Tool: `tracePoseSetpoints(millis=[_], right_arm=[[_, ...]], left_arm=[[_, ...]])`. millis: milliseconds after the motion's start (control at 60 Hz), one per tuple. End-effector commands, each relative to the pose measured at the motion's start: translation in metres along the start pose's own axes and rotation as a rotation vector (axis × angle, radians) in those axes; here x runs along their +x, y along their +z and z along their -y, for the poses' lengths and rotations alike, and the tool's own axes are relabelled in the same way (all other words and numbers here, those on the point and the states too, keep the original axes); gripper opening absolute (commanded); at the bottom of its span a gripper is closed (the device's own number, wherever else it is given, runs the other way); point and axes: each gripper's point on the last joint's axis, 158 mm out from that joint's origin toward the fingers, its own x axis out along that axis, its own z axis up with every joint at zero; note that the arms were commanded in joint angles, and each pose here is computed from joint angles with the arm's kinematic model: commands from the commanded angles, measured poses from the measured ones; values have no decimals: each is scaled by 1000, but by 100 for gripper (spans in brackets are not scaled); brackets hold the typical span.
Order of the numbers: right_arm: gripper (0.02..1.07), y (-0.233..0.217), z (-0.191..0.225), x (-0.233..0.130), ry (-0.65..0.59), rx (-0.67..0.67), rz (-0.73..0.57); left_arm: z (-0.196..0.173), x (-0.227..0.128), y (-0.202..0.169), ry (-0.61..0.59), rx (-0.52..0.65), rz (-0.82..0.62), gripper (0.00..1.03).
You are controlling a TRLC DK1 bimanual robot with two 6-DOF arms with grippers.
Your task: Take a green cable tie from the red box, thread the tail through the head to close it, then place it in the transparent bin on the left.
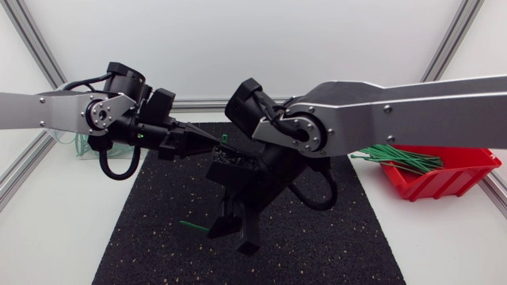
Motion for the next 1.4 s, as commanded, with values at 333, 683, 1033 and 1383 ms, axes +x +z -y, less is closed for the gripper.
tracePoseSetpoints(millis=[333,683,1033,1383], right_arm=[[8,-7,-15,-54,126,252,95],[8,4,-19,-84,292,633,125],[8,45,-41,-117,436,749,218],[8,73,-72,-157,521,930,251]], left_arm=[[28,-1,-5,17,-95,79,3],[46,5,-1,-13,-166,164,3],[74,-6,22,4,-143,251,3],[95,-19,36,15,-155,333,3]])
